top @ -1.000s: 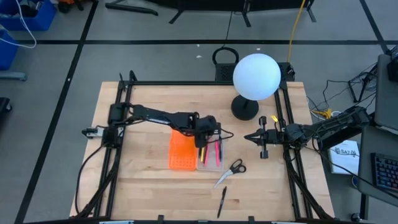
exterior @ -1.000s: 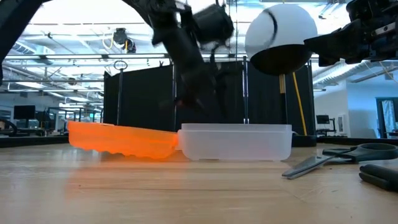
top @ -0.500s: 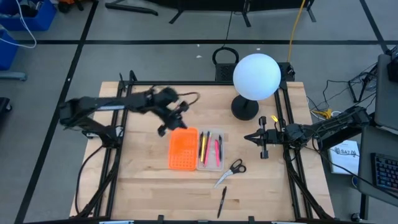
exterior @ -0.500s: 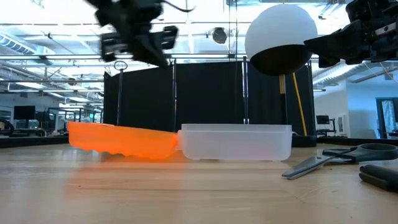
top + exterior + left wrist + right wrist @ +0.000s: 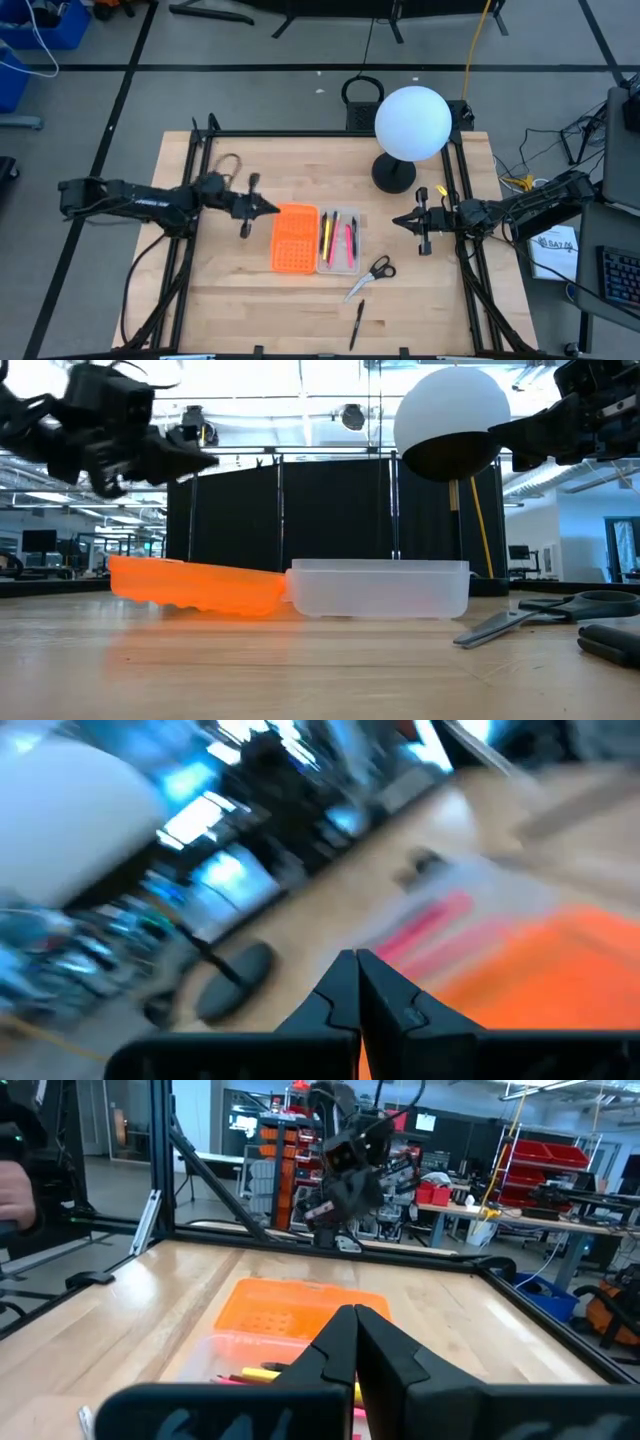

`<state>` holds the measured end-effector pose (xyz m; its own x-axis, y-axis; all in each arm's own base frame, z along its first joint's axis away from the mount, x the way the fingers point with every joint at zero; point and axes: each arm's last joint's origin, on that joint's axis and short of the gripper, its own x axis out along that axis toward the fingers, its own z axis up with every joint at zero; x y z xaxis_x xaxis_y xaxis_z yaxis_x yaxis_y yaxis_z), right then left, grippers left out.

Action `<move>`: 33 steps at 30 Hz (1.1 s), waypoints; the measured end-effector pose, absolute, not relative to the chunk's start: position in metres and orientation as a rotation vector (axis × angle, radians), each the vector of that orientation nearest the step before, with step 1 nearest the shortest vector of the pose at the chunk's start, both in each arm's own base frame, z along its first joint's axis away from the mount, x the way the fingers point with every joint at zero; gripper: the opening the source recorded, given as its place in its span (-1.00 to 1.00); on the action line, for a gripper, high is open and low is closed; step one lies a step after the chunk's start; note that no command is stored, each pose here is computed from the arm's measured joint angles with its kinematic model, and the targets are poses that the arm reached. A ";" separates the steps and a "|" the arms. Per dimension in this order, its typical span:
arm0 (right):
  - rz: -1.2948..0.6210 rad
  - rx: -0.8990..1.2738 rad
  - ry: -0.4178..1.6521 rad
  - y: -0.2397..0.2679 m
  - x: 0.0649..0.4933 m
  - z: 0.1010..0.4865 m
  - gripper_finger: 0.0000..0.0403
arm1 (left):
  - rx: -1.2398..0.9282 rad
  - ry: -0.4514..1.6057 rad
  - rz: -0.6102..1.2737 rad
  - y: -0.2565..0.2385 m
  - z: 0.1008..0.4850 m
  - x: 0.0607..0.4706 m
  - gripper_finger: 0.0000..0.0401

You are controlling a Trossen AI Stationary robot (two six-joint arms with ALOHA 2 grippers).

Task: Pick & place school supplies into a supply box
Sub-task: Put the black pen into the orange supply box

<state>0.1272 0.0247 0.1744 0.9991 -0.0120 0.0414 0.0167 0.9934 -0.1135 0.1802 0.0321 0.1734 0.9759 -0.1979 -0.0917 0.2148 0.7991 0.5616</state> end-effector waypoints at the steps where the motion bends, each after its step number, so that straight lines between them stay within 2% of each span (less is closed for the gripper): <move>1: -0.016 -0.113 -0.042 0.025 0.127 0.175 -1.00 | 0.575 -0.011 -0.197 0.032 0.173 0.177 -0.99; 5: -0.015 -0.108 -0.042 0.025 0.127 0.175 -1.00 | 0.398 0.015 -0.110 0.036 0.164 0.169 -0.99; 9: -0.014 -0.134 -0.032 0.025 0.127 0.174 -1.00 | 0.370 0.060 -0.101 0.036 0.153 0.163 -0.99; 13: -0.014 -0.111 -0.035 0.025 0.127 0.174 -1.00 | 0.315 0.006 -0.114 0.030 0.150 0.156 -1.00; 19: -0.013 -0.056 -0.026 0.025 0.128 0.173 -1.00 | 0.269 0.002 -0.124 0.025 0.150 0.157 -1.00; 24: -0.011 0.002 -0.016 0.025 0.129 0.172 -1.00 | 0.161 0.013 -0.039 0.027 0.151 0.157 -0.94; 29: -0.014 0.001 -0.064 0.025 0.129 0.176 -1.00 | 0.068 -0.006 0.014 0.029 0.155 0.159 -0.86; 33: -0.018 0.018 -0.149 0.025 0.128 0.185 -1.00 | 0.086 -0.056 0.009 0.030 0.168 0.166 -0.88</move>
<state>0.1279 0.0246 0.1846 0.9888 -0.0190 0.1482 0.0163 0.9997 0.0191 0.1661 0.0304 0.1679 0.9984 0.0067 0.0560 -0.0115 0.9962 0.0860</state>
